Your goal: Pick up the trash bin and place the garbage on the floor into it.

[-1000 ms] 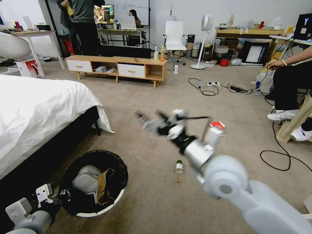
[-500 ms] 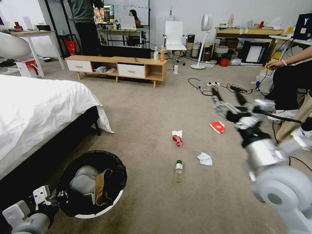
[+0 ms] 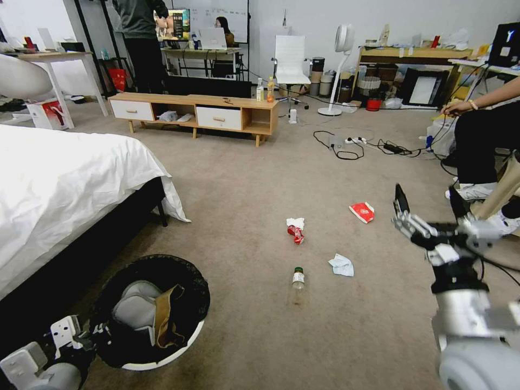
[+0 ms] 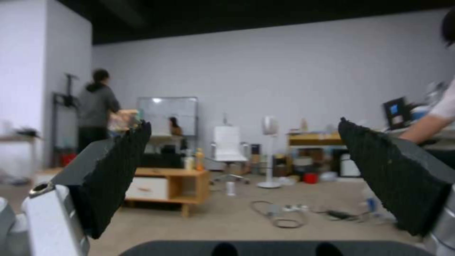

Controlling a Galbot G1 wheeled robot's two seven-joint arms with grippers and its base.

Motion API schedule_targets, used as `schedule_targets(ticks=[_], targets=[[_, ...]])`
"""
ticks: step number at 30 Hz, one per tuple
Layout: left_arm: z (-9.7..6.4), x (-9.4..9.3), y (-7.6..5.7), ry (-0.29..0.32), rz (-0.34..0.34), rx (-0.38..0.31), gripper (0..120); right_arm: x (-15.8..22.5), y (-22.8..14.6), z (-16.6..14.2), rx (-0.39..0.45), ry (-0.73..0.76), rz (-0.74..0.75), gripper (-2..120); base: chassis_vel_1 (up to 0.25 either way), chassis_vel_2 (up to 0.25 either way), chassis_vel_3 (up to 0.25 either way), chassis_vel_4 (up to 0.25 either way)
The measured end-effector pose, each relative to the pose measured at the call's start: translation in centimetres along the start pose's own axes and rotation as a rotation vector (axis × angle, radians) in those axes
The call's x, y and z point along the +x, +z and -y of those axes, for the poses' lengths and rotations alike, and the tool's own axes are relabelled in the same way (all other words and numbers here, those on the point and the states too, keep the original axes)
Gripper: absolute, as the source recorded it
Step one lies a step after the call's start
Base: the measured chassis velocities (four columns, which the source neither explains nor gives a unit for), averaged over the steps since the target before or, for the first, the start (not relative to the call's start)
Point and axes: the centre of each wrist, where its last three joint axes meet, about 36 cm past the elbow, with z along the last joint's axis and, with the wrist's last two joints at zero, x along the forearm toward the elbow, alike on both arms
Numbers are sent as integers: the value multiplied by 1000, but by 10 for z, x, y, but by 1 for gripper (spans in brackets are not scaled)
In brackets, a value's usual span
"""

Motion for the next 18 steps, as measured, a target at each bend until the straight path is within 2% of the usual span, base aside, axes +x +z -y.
schedule_targets(ticks=[1,3,9,18], targets=[[0,0,0,0,0,0,1,0,0,0,0,0,0,100,0,0,0,0],[0,-1,1,-2,0,-13,1,16,6,-6,58,11,-25,100,0,0,0,0],[1,-2,1,-1,-1,-19,1,36,17,-10,114,30,-89,100,0,0,0,0],[3,0,1,5,3,-25,1,44,29,-11,119,39,-123,99,0,0,0,0]])
